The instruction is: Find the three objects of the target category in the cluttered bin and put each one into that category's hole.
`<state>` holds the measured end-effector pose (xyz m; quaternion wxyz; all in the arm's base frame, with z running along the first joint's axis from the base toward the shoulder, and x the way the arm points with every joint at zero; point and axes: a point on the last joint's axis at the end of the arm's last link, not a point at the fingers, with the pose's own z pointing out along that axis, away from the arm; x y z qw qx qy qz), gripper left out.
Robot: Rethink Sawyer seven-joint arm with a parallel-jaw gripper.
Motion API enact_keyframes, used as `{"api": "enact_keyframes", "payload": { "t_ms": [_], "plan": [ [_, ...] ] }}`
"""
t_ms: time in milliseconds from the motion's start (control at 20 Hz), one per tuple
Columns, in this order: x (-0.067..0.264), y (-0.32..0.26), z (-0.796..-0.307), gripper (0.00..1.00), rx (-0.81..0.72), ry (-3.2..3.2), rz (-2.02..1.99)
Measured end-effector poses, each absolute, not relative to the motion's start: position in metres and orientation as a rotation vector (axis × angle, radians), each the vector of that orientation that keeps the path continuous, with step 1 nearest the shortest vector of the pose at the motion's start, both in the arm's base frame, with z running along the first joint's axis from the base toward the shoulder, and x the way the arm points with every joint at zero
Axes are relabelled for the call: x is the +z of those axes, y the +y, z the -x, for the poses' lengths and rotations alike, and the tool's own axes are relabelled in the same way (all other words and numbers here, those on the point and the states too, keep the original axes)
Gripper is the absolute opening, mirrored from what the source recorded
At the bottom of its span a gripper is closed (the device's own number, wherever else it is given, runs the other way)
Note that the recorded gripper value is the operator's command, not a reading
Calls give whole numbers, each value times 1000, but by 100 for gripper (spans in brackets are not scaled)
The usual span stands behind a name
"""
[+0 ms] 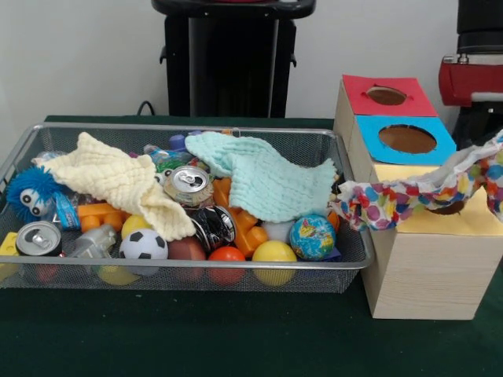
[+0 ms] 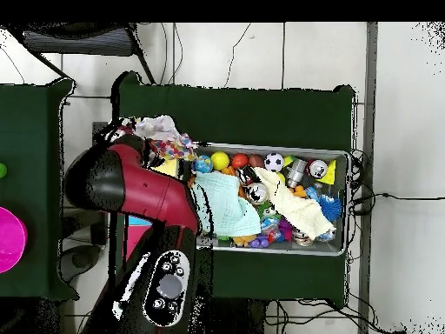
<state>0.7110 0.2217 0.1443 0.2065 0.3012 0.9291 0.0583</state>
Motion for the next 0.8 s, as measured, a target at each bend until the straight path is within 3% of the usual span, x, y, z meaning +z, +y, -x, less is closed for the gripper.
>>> {"api": "enact_keyframes", "payload": {
  "t_ms": [800],
  "plan": [
    [148,231,-673,100,12,2857,-799]
  ]
}}
